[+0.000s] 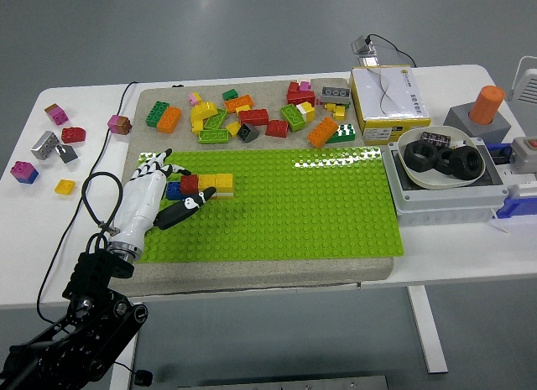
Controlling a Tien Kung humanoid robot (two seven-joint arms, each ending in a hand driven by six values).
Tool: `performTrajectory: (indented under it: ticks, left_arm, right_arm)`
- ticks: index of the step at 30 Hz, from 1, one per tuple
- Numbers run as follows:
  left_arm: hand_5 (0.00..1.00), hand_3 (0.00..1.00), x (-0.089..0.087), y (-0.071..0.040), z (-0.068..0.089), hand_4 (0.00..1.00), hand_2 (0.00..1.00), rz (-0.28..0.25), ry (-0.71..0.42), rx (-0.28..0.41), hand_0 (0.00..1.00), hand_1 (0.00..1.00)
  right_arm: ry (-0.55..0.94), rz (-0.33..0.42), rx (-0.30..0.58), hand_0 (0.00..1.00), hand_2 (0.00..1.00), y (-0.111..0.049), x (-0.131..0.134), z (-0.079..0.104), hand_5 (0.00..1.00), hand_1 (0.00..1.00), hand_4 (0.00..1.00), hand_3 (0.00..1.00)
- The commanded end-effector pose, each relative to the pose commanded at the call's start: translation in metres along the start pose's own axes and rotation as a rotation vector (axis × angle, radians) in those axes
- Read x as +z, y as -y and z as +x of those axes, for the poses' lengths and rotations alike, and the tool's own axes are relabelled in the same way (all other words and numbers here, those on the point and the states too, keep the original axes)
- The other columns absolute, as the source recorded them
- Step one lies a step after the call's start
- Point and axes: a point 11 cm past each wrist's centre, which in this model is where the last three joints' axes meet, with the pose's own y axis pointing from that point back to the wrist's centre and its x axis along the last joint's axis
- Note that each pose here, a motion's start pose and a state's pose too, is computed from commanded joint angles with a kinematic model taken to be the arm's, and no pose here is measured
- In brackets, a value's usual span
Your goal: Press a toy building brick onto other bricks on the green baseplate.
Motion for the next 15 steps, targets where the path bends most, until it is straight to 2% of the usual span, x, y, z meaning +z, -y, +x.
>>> performTrajectory:
  ticks: [7, 15]
  left_arm:
    - [0.998, 0.648, -0.006, -0.003, -0.002, 0.998, 0.998, 0.02, -0.001, -0.012, 0.998, 0.983]
    - [0.998, 0.644, -0.004, 0.003, 0.0, 0.998, 0.996, 0.015, 0.005, -0.009, 0.998, 0.979]
  right_arm:
    - [-0.004, -0.019, -0.004, 0.581, 0.697, 0.001, 0.01, -0.004, 0.796, 0.592, 0.638, 0.661]
    - [0.009, -0.045, -0.03, 0.601, 0.695, 0.003, 0.023, -0.016, 0.814, 0.618, 0.64, 0.663]
